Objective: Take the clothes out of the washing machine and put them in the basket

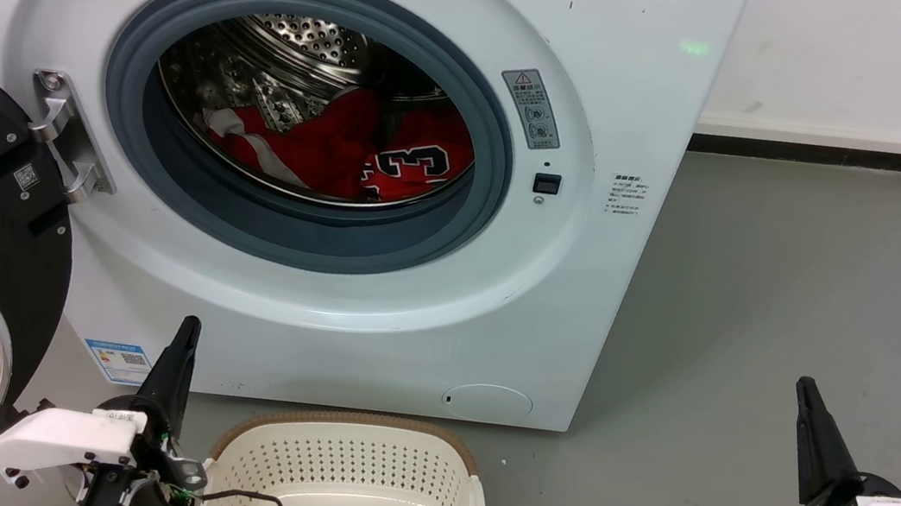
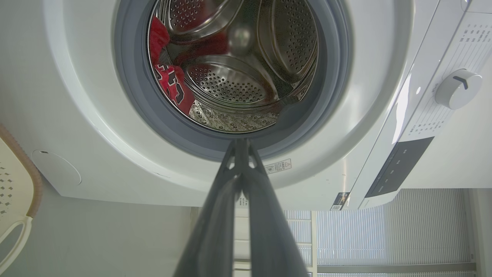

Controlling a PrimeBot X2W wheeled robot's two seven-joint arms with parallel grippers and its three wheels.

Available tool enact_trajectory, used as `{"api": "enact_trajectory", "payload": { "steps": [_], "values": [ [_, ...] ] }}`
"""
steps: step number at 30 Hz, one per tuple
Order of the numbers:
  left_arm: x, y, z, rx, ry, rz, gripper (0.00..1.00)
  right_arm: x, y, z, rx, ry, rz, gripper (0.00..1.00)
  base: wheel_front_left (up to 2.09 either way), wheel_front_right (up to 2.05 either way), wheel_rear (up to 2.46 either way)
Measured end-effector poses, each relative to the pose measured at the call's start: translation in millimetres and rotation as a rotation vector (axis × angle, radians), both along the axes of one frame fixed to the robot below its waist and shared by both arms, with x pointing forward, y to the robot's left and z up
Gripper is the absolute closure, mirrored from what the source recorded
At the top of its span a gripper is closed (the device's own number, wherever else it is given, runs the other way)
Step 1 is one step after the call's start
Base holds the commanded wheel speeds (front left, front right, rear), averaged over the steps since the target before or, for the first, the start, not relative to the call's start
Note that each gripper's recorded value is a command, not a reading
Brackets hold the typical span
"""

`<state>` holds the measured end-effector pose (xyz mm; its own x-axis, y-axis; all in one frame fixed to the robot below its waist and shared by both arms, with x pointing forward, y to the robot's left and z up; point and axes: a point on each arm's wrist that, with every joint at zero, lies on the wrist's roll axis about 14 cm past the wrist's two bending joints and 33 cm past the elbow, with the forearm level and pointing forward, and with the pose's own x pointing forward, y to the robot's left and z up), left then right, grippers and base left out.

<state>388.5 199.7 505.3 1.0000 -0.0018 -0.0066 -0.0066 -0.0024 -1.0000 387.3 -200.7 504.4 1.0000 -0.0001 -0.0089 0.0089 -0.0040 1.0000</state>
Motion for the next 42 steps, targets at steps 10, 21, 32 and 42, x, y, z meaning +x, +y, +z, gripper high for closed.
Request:
{"api": "enact_trajectory", "payload": {
  "steps": [10,21,32,42],
  "values": [
    [0.0,0.0,0.0,0.0,0.0,0.0,1.0,0.0,0.0,0.0,0.0,0.0,0.0,1.0,0.0,0.0,0.0],
    [0.0,0.0,0.0,0.0,0.0,0.0,1.0,0.0,0.0,0.0,0.0,0.0,0.0,1.0,0.0,0.0,0.0],
    [-15.6,-0.8,-32.6,-0.005,0.097,0.011,0.0,-15.1,-0.9,-30.8,0.004,0.092,-0.014,0.0,0.0,0.0,0.0],
    [-16.0,1.3,-29.1,0.034,0.087,0.041,0.0,-17.5,-2.2,-29.1,-0.042,0.088,-0.04,0.0,0.0,0.0,0.0]
  ]
}}
